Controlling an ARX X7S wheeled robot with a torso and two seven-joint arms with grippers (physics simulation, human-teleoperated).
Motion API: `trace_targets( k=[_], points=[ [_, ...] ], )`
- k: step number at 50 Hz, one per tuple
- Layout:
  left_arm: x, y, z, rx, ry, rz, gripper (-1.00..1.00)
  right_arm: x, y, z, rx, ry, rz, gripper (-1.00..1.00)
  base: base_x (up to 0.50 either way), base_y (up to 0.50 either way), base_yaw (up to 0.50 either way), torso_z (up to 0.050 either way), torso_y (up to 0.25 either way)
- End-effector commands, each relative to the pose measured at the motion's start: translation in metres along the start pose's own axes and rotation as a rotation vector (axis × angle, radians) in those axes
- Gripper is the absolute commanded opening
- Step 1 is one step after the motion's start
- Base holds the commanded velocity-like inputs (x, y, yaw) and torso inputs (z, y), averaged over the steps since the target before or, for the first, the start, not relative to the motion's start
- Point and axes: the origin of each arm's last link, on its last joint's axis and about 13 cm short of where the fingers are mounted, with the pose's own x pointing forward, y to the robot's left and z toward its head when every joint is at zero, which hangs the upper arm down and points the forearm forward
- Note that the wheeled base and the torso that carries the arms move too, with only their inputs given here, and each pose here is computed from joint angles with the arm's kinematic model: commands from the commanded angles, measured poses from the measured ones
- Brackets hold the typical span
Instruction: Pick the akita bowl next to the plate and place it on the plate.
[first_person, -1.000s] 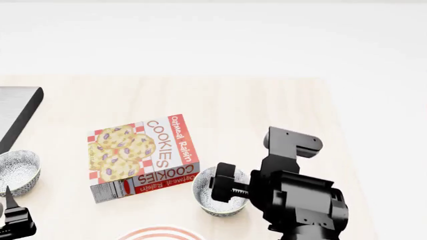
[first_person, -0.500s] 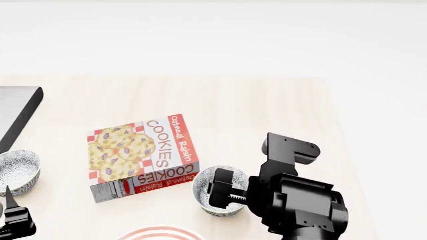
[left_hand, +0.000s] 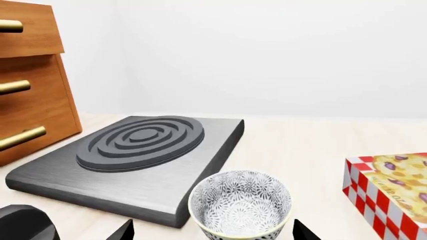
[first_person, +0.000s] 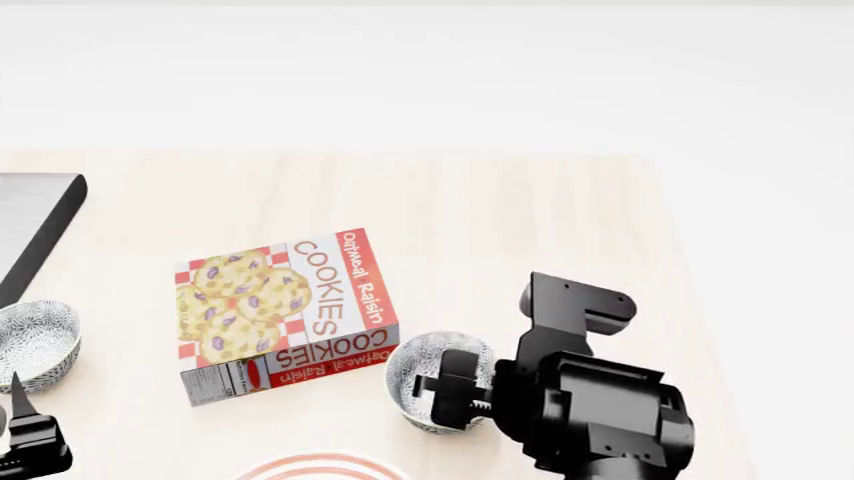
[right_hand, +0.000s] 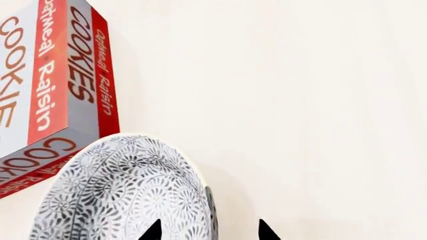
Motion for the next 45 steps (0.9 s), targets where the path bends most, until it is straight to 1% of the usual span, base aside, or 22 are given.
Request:
trace_targets(
  k=[1, 8, 14, 16, 19, 26, 31, 36, 45],
  points=[
    [0.0, 0.0, 0.001, -0.001, 0.001, 0.0, 1.0, 0.001, 0.001, 0.0, -0.014, -0.008, 0.01, -1.0, 0.0, 0.0, 0.0, 0.0, 0.0],
    [0.0, 0.0, 0.001, -0.002, 0.001, 0.001, 1.0, 0.002, -0.001, 0.002, -0.036, -0.054, -0.018, -1.0, 0.0, 0.0, 0.0, 0.0, 0.0],
    [0.0, 0.0, 0.0, -0.001, 0.002, 0.0, 1.0, 0.001, -0.002, 0.008, -0.039, -0.087, -0.029, -1.0, 0.0, 0.0, 0.0, 0.0, 0.0],
    [0.0, 0.0, 0.001, -0.003, 0.003, 0.0, 1.0, 0.0, -0.001, 0.011, -0.061, -0.107, -0.026, -1.0, 0.0, 0.0, 0.0, 0.0, 0.0],
    [0.0, 0.0, 0.001, -0.001, 0.001, 0.0, 1.0, 0.0, -0.002, 0.012, -0.095, -0.123, -0.056, -1.0, 0.0, 0.0, 0.0, 0.0, 0.0],
    [0.0, 0.0, -0.001, 0.0, 0.001, 0.0, 1.0, -0.005, -0.001, 0.026, -0.134, -0.18, -0.052, -1.0, 0.0, 0.0, 0.0, 0.0, 0.0],
    [0.0, 0.0, 0.0, -0.001, 0.002, -0.001, 1.0, -0.018, 0.002, 0.031, -0.168, -0.213, -0.059, -1.0, 0.0, 0.0, 0.0, 0.0, 0.0],
    [0.0, 0.0, -0.001, -0.001, 0.002, 0.0, 1.0, -0.026, 0.003, 0.032, -0.177, -0.226, -0.075, -1.0, 0.0, 0.0, 0.0, 0.0, 0.0],
    [0.001, 0.0, 0.0, -0.002, 0.003, -0.001, 1.0, -0.052, 0.013, 0.039, -0.226, -0.282, -0.095, -1.0, 0.0, 0.0, 0.0, 0.0, 0.0]
  ],
)
